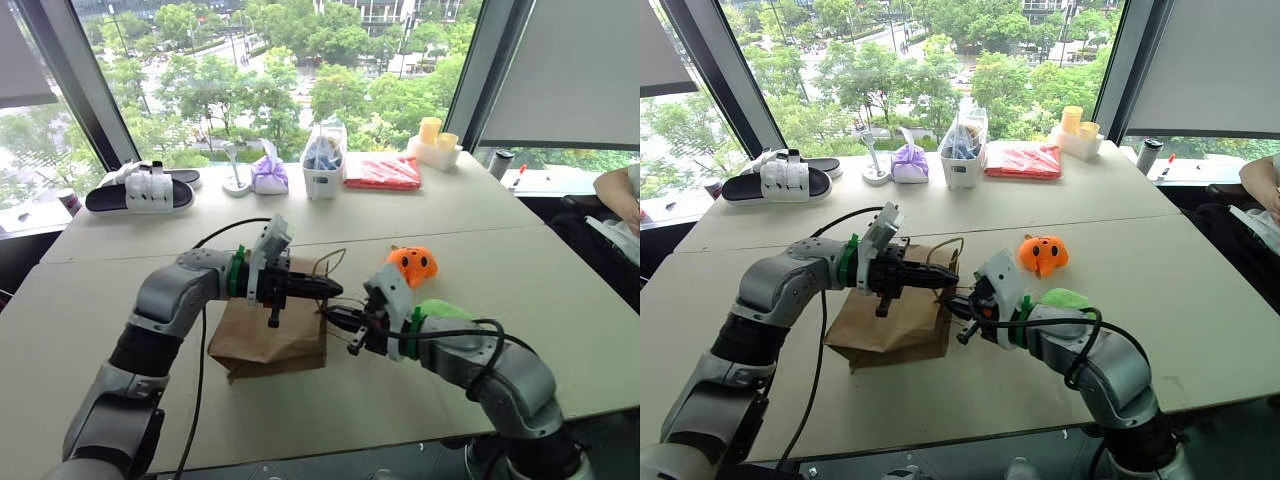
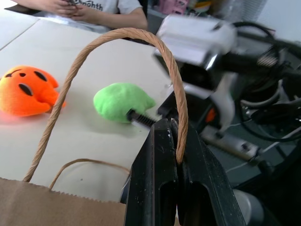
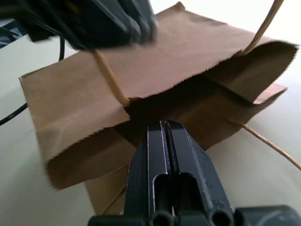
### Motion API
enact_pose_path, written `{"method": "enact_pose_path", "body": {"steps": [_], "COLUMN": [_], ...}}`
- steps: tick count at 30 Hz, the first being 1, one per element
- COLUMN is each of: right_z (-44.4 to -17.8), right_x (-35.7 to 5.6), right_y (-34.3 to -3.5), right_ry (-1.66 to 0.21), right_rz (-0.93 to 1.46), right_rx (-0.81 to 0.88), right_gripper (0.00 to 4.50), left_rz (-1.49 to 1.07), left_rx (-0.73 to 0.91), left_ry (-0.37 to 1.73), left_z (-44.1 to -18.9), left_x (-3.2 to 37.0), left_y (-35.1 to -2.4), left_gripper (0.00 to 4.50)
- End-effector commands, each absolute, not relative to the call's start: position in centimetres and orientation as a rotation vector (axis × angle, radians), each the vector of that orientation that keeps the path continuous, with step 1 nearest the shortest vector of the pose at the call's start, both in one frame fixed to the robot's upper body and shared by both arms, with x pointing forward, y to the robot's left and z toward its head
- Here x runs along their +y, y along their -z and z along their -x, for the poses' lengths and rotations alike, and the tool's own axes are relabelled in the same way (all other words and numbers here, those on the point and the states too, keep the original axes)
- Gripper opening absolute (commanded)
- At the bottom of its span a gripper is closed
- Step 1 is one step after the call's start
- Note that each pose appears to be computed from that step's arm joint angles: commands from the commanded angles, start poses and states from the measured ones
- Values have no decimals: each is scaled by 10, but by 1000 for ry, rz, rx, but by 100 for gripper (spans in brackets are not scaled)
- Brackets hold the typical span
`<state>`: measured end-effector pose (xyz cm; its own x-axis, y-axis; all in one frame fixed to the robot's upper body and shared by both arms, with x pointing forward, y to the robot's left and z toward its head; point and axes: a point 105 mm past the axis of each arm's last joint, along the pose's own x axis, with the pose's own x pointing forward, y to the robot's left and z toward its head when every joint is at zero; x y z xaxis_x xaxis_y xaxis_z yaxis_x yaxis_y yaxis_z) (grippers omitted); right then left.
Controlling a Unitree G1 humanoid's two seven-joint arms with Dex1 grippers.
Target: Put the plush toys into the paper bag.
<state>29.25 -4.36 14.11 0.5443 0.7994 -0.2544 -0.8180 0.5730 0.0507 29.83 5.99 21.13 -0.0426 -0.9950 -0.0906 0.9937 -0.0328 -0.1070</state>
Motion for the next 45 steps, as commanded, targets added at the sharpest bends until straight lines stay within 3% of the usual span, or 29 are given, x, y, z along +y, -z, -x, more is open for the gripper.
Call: {"method": "enact_pose_path", "body": {"steps": [1,7,19,30,33,39,45], "right_z": [-308,-320,-314,-321,-322,-318,-296], "right_x": [-31,-16,-22,-36,-37,-50,-79], "right_y": [-144,-129,-84,-69,-78,-135,-174], "right_ry": [-982,-1033,-961,-870,-866,-883,-897], "right_rz": [52,27,154,161,132,34,94], "right_rx": [213,236,348,406,376,229,161], "right_gripper": [0,0,0,0,0,0,0], "left_rz": [38,76,-44,-64,-92,-143,-174], "left_rx": [103,126,-99,-211,-155,8,42], "left_ry": [1648,1683,1468,1472,1542,1641,1666], "left_z": [-287,-278,-337,-340,-330,-304,-293], "left_x": [63,79,99,103,92,80,80], "left_y": [-239,-260,-305,-338,-316,-251,-233], "left_gripper": [3,3,3,3,3,3,3]}}
